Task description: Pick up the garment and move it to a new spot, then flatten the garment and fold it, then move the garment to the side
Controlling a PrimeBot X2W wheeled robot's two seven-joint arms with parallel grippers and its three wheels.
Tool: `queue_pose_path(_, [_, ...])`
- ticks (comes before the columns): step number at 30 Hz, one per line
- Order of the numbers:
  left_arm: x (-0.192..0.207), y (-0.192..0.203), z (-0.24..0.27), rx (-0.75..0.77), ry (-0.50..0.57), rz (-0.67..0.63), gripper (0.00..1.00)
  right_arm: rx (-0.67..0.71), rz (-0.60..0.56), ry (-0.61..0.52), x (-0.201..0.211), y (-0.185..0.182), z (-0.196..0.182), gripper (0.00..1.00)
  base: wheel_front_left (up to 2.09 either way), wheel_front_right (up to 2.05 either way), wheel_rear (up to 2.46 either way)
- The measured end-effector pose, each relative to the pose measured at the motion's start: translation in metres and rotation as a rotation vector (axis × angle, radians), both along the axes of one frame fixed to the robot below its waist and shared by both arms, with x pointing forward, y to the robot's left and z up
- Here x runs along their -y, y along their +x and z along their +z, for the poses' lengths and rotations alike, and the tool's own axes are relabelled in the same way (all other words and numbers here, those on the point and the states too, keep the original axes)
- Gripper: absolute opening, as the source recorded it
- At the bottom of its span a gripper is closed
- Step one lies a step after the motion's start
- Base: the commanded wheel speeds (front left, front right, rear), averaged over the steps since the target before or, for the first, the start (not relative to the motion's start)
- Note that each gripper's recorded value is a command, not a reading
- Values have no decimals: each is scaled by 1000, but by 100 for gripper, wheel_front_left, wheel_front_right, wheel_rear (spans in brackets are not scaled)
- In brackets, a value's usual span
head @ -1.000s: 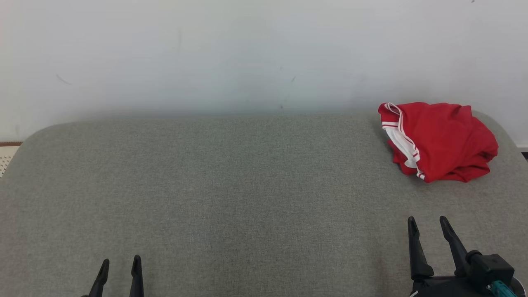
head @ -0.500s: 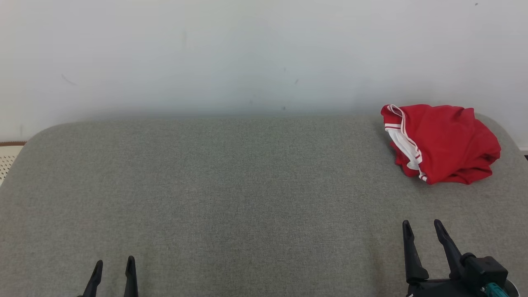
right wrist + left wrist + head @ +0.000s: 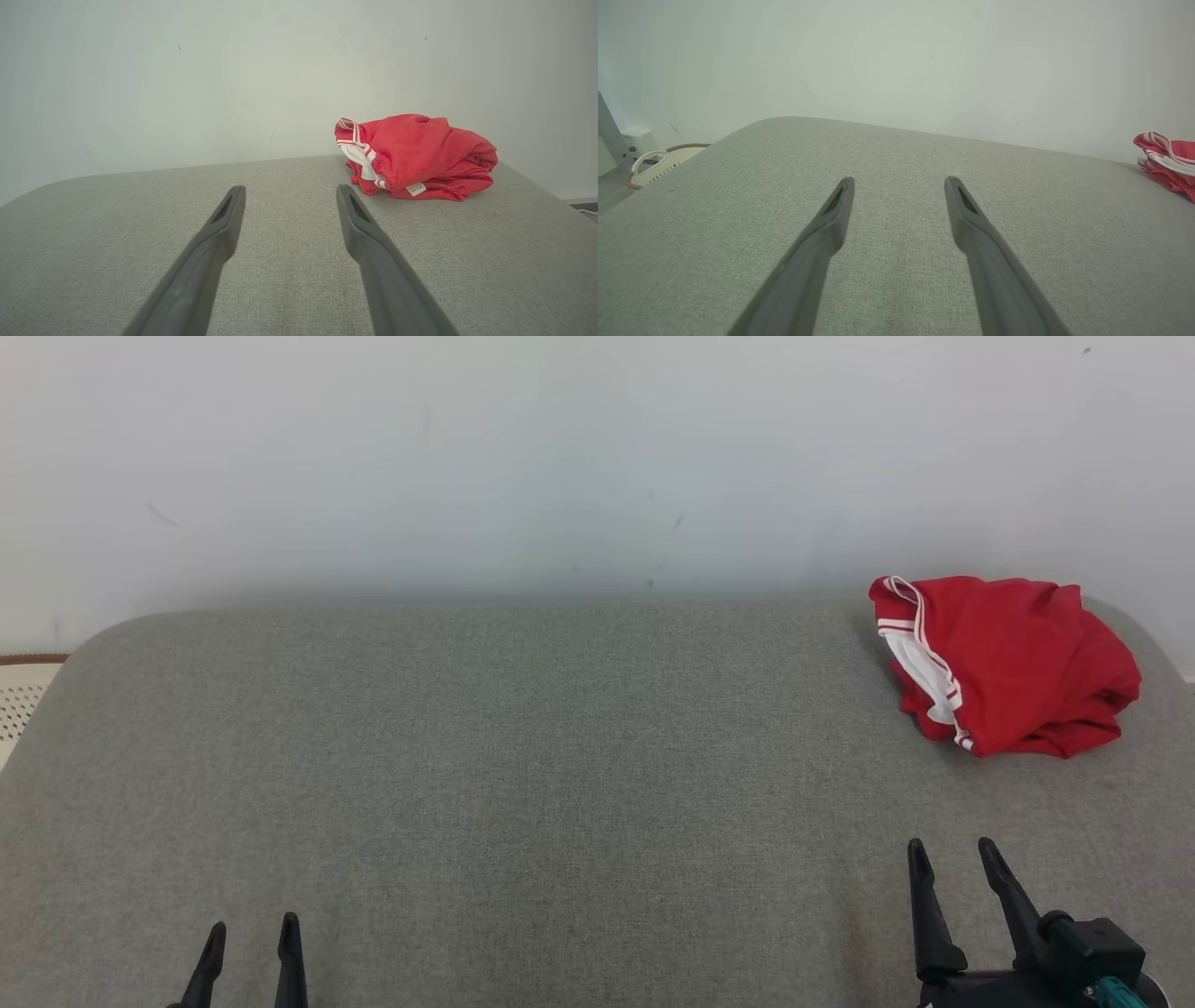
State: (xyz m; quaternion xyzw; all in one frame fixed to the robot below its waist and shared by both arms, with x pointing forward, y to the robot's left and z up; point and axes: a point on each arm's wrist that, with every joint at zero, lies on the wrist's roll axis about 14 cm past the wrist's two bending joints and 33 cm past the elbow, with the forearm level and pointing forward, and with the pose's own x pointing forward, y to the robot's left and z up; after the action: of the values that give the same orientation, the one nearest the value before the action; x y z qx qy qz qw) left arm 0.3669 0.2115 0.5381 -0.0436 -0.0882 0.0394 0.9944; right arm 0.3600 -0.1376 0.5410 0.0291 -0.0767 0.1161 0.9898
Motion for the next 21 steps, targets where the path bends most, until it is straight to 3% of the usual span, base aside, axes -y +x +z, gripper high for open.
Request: queue_pose_path(21, [-4,-2,3,11,-1,9,100,-9,5,6,-2,2,-4,100,0,0,0])
